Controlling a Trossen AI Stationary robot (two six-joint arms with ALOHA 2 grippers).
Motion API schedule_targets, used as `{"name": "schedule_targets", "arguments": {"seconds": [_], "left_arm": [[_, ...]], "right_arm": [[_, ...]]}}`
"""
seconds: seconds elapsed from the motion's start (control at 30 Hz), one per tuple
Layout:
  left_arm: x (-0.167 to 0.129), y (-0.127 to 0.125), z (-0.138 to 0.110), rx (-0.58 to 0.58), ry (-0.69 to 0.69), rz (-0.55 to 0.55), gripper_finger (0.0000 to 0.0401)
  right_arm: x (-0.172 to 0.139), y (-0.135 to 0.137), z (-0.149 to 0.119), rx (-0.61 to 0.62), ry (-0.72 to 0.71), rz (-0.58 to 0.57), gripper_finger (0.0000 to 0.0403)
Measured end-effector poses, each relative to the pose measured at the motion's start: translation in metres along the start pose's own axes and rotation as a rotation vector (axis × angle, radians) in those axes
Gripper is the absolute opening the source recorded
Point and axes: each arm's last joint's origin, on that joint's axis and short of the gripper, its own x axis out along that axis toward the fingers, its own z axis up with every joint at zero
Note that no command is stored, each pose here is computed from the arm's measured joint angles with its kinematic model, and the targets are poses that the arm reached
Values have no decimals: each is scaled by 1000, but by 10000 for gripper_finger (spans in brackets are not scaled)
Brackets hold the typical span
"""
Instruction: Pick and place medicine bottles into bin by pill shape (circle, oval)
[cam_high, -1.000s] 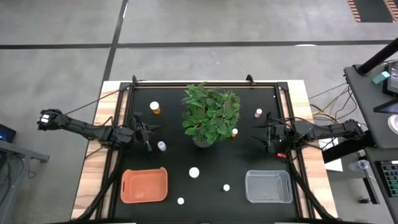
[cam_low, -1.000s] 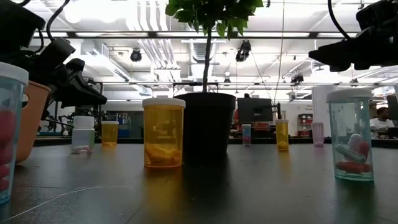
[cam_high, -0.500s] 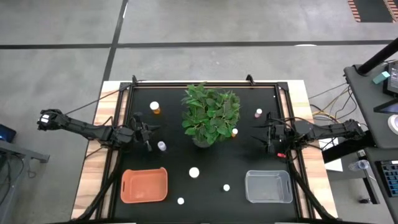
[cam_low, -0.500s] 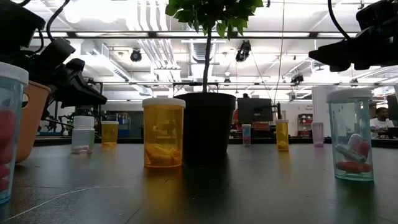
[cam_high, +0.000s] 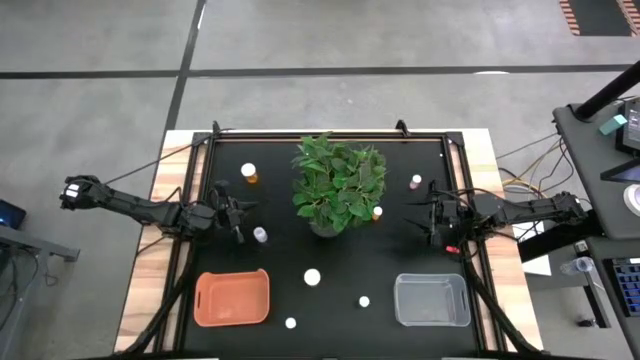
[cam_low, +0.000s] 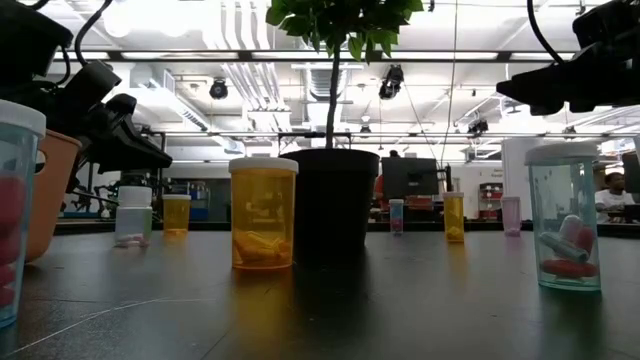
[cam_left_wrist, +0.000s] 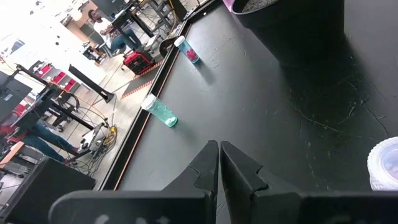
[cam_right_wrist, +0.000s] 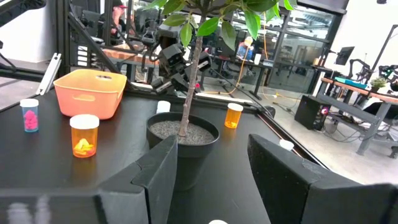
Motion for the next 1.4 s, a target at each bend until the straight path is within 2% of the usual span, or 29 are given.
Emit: {"name": "schedule_targets", "arguments": {"seconds": [0.4, 0.47, 0.6, 0.67, 0.7, 0.8, 0.9, 1.07, 1.23, 1.4], "left_arm": [[0, 0, 0, 0, 0, 0, 1], [0, 0, 0, 0, 1, 1, 1], [0, 1, -1, 0, 23, 51, 1], [0, 2, 0, -15, 25, 68, 1], [0, 3, 2, -68, 3, 61, 1], [-1, 6, 12, -341, -108, 43, 1], [-2, 10, 18, -481, -176, 60, 1], [-4, 14, 24, -533, -242, 78, 1], [-4, 14, 24, -528, -239, 80, 1], [-4, 16, 23, -530, -221, 126, 1]], "right_arm": [[0, 0, 0, 8, 1, 0, 189], [0, 0, 0, 108, 0, 1, 189], [0, 0, 0, 402, 0, 1, 189], [0, 0, 1, 488, -10, -3, 189], [0, -1, 2, 508, -24, -9, 189], [0, -1, 4, 514, -45, -15, 189], [0, -1, 4, 515, -46, -15, 189], [0, -1, 4, 498, -46, -17, 189], [0, -2, 4, 455, -46, -22, 189], [0, -2, 4, 443, -46, -23, 189]]}}
